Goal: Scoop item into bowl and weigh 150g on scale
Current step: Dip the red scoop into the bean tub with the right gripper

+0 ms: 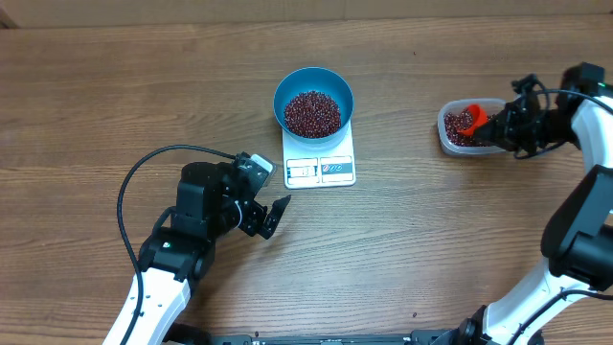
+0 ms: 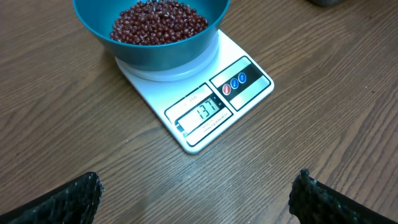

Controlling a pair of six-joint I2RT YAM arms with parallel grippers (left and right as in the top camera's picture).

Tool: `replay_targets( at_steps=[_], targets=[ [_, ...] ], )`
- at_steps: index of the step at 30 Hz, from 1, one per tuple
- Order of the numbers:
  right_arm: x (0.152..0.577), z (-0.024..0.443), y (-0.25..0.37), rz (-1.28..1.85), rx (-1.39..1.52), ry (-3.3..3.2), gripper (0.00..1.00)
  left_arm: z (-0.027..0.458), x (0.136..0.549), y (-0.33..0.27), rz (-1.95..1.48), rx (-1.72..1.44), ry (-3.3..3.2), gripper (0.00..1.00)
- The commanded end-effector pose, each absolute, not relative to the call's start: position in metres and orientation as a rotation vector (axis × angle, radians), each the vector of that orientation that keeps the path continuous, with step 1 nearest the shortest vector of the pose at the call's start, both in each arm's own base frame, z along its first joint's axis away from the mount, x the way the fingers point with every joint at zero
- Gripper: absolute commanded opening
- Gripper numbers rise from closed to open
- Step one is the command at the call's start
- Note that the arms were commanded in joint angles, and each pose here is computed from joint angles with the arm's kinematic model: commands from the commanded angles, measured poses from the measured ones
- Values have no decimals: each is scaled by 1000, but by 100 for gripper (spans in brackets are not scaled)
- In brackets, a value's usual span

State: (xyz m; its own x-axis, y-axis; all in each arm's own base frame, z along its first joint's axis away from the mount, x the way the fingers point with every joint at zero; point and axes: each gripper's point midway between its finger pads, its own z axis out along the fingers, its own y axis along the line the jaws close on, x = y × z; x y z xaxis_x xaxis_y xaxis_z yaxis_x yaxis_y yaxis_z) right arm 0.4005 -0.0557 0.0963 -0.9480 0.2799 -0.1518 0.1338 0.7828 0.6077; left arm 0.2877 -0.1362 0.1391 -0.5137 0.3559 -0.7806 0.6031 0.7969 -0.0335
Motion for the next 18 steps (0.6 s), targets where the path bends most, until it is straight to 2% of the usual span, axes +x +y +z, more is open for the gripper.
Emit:
replay_targets(
  at_steps=[1,5,18],
  targets=[
    [399,104,-58,1021,352,2675,4,137,289,-135,-386,691,2173,100],
    [396,107,-66,1059,392,2648,4,137,289,-135,-386,691,2173,100],
    [385,158,-59,1391,222,2321,4,137,289,-135,-386,691,2173,100]
  ],
)
